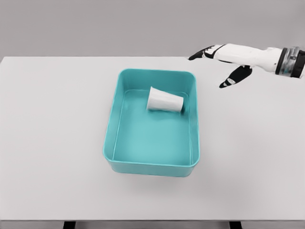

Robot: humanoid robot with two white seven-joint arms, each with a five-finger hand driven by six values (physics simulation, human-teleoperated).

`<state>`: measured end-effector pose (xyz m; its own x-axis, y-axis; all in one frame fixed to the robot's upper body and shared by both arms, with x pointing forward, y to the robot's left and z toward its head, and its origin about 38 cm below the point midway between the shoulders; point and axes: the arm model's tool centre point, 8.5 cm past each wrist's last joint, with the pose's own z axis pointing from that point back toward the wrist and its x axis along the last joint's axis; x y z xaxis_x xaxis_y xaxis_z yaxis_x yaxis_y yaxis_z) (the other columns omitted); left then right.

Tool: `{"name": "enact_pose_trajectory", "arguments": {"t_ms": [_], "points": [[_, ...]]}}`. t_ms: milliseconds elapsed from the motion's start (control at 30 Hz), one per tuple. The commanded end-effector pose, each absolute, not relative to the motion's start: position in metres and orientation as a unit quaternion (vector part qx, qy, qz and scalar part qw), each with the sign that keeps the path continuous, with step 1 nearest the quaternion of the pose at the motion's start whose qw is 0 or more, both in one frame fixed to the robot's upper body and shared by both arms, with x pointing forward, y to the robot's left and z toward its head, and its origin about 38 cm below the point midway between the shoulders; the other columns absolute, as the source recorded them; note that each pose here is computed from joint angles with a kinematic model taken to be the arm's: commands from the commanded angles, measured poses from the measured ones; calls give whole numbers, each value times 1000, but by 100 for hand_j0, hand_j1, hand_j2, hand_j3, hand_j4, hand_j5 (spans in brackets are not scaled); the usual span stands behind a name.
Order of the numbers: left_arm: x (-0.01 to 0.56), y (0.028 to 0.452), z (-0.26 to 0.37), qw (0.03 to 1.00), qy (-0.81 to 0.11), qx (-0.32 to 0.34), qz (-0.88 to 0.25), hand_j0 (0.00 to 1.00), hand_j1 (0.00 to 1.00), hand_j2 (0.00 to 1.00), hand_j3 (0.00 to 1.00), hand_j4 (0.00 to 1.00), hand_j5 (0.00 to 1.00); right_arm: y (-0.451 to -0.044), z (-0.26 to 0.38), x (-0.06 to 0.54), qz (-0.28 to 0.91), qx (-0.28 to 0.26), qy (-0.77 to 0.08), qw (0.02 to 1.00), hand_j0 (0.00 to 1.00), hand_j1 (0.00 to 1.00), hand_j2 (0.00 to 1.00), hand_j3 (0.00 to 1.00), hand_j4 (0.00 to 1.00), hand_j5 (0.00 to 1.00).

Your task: Put the paper cup into the basket with your right arm

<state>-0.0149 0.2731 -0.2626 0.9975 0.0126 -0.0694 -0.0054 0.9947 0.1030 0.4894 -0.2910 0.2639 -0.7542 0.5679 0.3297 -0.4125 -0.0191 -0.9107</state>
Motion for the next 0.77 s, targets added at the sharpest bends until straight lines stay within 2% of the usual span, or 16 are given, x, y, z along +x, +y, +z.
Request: {"name": "enact_pose_trajectory", "arguments": {"t_ms": [0,133,200,300,733], "points": [[-15,273,-263,998,35,51,4,100,100,100,100,100,100,-325,258,483,718,-82,-582,373,100,100,100,100,100,100],[-15,273,-263,998,35,51,4,100,100,100,100,100,100,-324,228,474,749,-60,-538,382,100,100,100,100,100,100],[-15,273,-263,998,35,51,4,100,100,100,100,100,100,-343,224,469,771,-84,-501,383,100,100,100,100,100,100],[-14,273,-263,998,34,51,4,100,100,100,100,100,100,-345,211,466,817,-114,-442,354,100,100,100,100,100,100],[-18,273,-262,998,38,51,7,100,100,100,100,100,100,-337,222,472,830,-121,-430,335,100,100,100,100,100,100]]}}
